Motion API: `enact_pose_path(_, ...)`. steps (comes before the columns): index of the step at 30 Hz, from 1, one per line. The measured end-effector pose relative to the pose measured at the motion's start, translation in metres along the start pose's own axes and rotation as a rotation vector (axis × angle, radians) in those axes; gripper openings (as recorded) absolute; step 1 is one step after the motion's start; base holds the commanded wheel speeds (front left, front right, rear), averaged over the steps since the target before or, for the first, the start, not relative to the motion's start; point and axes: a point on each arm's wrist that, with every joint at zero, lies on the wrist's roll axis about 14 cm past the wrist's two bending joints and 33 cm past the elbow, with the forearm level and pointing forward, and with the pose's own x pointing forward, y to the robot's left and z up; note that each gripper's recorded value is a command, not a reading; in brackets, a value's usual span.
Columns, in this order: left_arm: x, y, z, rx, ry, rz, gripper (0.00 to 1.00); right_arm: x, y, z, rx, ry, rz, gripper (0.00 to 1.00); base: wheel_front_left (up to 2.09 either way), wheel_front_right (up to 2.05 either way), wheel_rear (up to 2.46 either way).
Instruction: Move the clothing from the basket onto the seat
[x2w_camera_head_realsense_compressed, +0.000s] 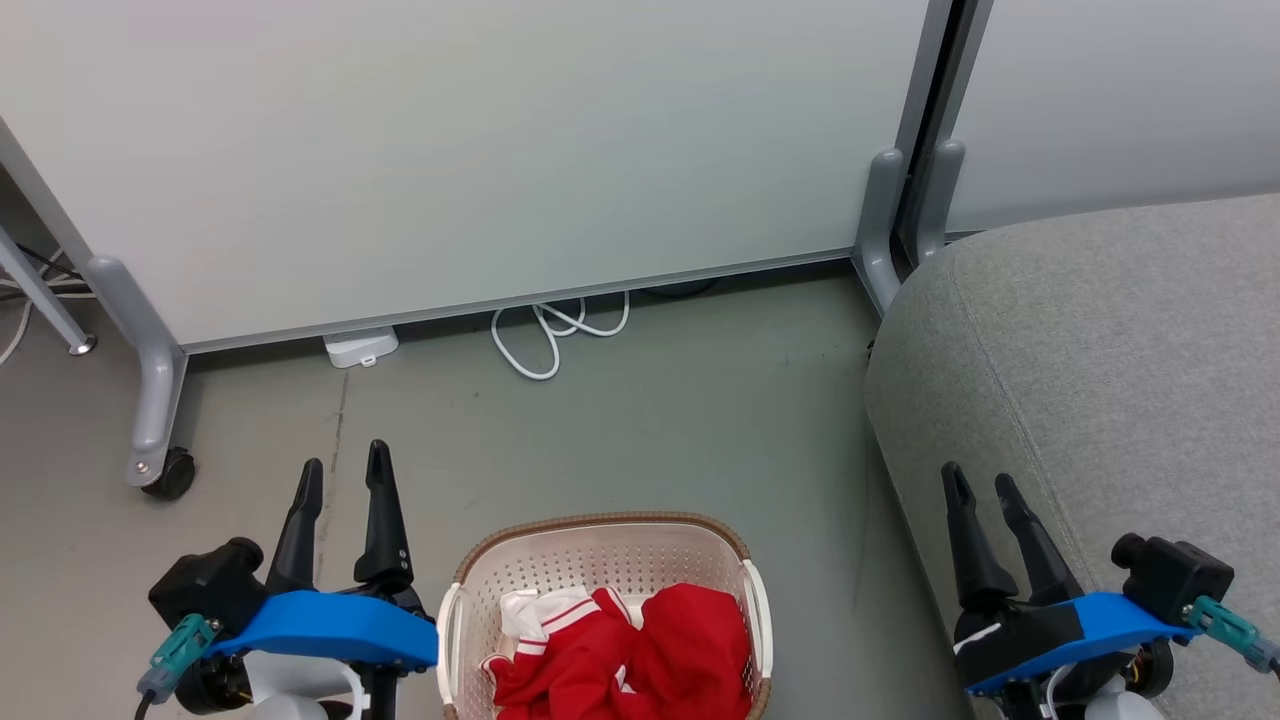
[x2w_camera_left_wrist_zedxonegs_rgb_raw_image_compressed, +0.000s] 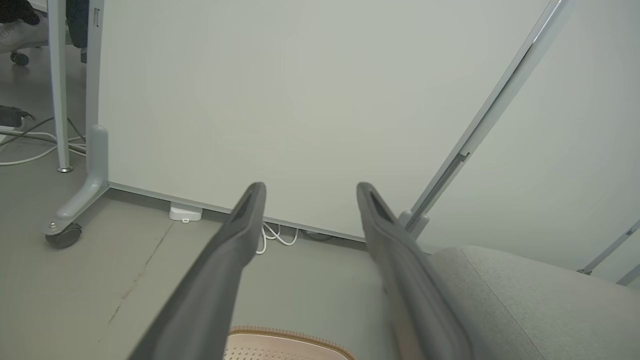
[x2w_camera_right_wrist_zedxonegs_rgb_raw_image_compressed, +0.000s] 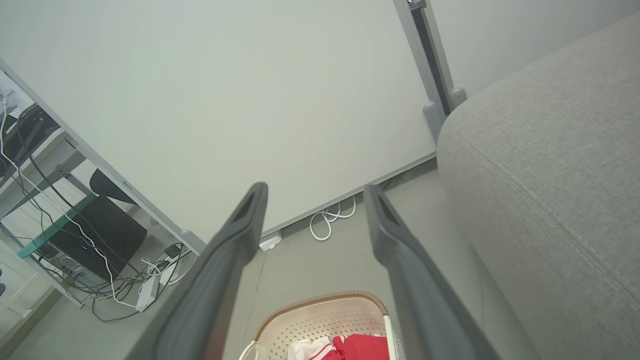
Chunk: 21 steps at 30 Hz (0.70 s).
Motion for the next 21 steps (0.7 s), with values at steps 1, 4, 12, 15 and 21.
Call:
enact_pose_path(1, 0.0, -0.001, 0.0, 0.011, -0.001, -0.004, 1.0, 0.0, 0.001, 0.0, -0.01, -0.002, 0.002, 1.0, 0.0, 0.0, 0.0)
enact_pose_path(4, 0.0, -0.003, 0.0, 0.042, -0.003, -0.011, 1.0, 0.0, 0.002, -0.001, -0.042, -0.001, 0.009, 1.0, 0.0, 0.0, 0.0)
enact_pose_path(12, 0.0, -0.007, -0.001, 0.128, -0.009, -0.031, 1.0, 0.0, 0.003, -0.004, -0.118, 0.003, 0.021, 1.0, 0.0, 0.0, 0.0)
enact_pose_path(15, 0.0, -0.01, -0.002, 0.16, -0.012, -0.042, 1.0, 0.002, 0.005, -0.003, -0.148, -0.002, 0.03, 1.0, 0.0, 0.0, 0.0)
enact_pose_path(21, -0.001, -0.013, -0.002, 0.216, -0.019, -0.06, 1.0, 0.002, 0.007, -0.004, -0.194, -0.001, 0.041, 1.0, 0.0, 0.0, 0.0)
